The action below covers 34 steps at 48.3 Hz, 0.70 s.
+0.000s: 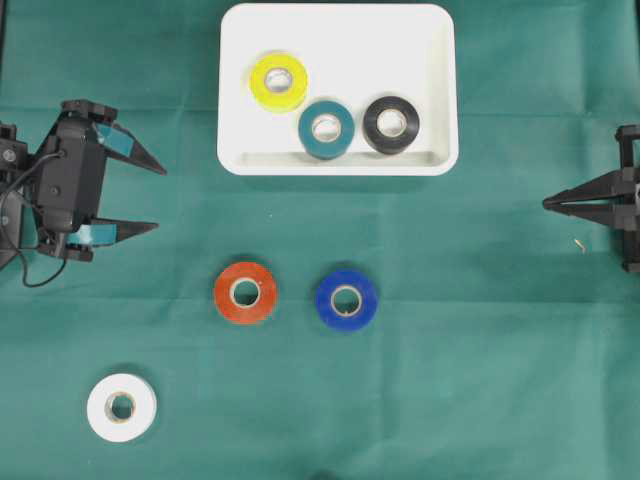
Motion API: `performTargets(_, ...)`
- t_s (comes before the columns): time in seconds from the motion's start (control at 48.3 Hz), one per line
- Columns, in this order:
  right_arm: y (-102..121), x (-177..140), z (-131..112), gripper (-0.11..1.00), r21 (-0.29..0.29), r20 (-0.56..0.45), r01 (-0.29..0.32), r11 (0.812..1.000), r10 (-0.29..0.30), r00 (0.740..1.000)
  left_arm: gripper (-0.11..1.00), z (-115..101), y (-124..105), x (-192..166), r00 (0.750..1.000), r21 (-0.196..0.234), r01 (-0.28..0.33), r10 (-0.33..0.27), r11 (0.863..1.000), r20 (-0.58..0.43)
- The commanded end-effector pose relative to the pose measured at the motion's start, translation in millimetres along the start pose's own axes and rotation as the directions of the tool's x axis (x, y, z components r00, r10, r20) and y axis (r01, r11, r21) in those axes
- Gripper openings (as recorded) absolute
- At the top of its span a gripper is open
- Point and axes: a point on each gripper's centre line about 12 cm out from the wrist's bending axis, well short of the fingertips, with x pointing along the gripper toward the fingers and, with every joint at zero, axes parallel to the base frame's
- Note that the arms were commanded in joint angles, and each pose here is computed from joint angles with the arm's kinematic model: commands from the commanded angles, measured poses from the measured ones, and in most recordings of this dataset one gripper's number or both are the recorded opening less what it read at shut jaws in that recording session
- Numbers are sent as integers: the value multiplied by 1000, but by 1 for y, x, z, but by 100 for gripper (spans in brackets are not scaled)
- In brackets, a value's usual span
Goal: Put the tape into the white case with the left arm.
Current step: 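Withdraw the open left gripper back to the left side, then move the left gripper down to the red roll and grip its hole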
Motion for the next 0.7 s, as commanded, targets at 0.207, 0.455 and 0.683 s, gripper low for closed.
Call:
performTargets(0.207, 0, 1, 6, -9, 3, 17, 0, 1000, 0, 1000, 81, 3, 0, 0, 1000, -2, 0, 0, 1000, 13)
performTargets(0.455, 0, 1, 6, -9, 3, 17, 1, 1000, -2, 1000, 81, 9, -1, 2, 999, 5, 1, -2, 1000, 40)
performTargets(0.683, 0, 1, 6, -9, 3, 17, 0, 1000, 0, 1000, 81, 14, -5, 14, 999, 18, 18, -19, 1000, 31)
